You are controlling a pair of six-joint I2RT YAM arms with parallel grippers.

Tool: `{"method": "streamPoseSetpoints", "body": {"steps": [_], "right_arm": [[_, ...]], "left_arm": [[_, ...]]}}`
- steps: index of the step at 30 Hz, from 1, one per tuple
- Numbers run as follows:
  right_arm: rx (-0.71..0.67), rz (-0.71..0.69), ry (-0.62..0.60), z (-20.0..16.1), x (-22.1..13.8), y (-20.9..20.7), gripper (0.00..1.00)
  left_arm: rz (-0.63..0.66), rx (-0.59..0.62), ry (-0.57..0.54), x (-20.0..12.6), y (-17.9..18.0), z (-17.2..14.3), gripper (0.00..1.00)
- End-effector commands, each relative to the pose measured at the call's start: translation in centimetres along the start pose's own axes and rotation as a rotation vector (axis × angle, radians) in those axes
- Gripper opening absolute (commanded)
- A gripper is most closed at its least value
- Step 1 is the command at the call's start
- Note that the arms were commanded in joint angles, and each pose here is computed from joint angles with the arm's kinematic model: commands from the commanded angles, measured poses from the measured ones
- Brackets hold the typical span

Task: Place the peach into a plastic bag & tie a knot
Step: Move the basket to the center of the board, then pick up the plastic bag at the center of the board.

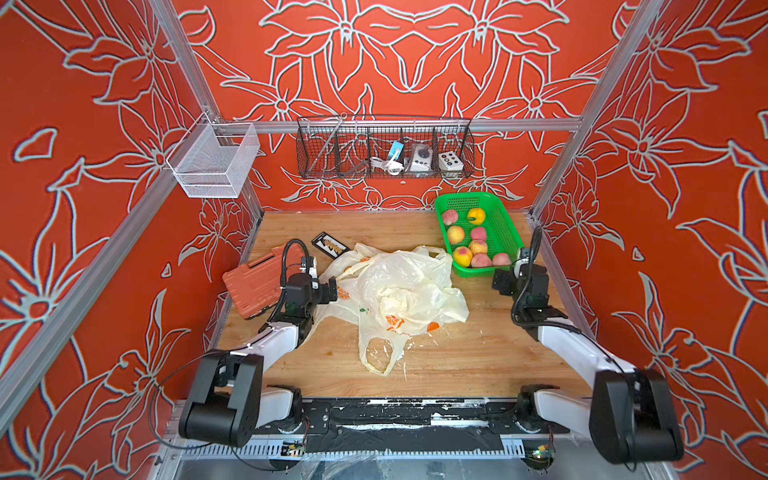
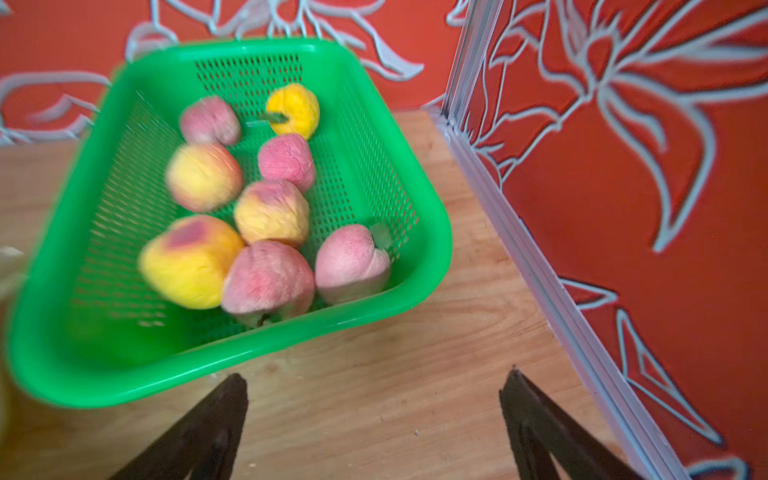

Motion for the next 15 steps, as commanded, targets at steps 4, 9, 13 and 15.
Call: {"method": "streamPoseSetpoints", "body": {"steps": [4, 9, 13, 15], "right_arm": [[0.329, 0.217, 0.263, -3.5, -6.4, 0.9, 0.97], [0.468, 0.470, 0.196, -2.2, -7.5, 2.0, 0.80], [0.386, 0.561, 0.355, 0.1, -7.3, 2.6, 0.79], [0.380, 0.577, 0.382, 1.2, -7.3, 2.6, 0.79]], "left_arm": [[0.037, -0.249, 0.099, -2.5, -2.4, 4.7, 1.00], [-0.189, -0.443, 0.270, -3.1, -4.5, 8.2, 0.92], [-0.308, -0.298, 0.467, -3.8, -9.5, 8.5, 1.00], [-0.292, -0.184, 0.549, -3.5, -11.2, 7.1, 1.00]]}}
Point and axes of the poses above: each gripper's point midway between its finger pads, its own x axis out along the fingers, its own y axis along the line the jaws close on, z = x × y, the point moved 10 cm from there along -x, back along the fingers, and after that the axes turned 15 degrees about -x, right-handed, at the moved point
